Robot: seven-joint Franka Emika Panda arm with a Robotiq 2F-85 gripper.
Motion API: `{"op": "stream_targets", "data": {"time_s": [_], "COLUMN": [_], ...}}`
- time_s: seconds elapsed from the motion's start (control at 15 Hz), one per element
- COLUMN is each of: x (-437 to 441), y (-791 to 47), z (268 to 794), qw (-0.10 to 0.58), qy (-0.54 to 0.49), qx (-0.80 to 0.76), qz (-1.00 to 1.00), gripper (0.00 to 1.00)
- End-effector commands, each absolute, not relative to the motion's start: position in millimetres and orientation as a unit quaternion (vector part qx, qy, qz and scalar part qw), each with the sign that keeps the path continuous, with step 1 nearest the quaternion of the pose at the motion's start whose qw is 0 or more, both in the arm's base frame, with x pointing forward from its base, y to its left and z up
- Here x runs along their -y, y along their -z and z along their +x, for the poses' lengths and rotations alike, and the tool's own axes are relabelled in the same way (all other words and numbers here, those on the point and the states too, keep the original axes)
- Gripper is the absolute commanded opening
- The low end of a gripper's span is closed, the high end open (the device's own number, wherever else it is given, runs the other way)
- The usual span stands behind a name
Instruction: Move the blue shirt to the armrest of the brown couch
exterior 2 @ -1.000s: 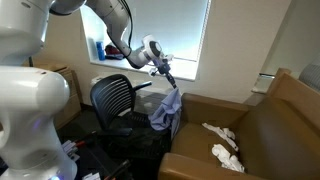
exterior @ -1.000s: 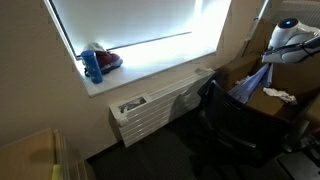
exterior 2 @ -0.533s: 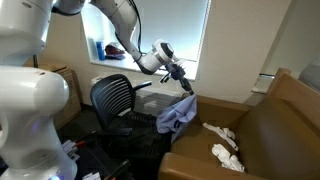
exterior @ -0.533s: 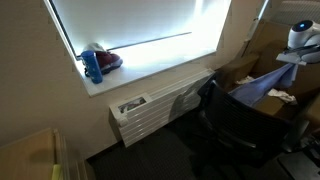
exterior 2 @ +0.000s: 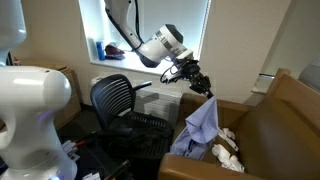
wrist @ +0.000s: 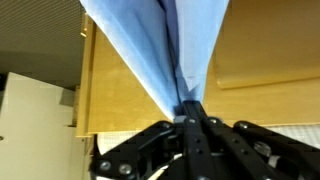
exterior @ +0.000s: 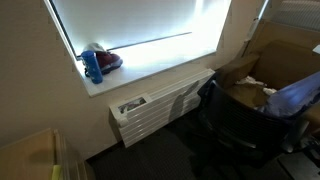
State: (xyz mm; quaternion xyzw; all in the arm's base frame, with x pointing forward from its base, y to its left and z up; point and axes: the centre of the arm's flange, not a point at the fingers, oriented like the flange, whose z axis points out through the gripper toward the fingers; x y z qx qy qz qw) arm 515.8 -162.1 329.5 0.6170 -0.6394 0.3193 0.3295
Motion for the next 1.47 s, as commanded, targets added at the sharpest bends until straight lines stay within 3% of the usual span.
{"op": "stream_targets", "data": {"time_s": [0.0,0.53,1.0,1.4], "x": [143,117,236,330], "y": [-358,-271,-246,-302], "z": [435,318,284,332], "qw": [0.344,0.447,0.505,0.487], "qy": [-0.317,-0.265,-0.230,-0.224], "qx": [0.704,0.785,0.807,0.832], "qz": [0.534,0.337,0.201,0.139], "gripper": [0.00,0.00,0.00,0.01]}}
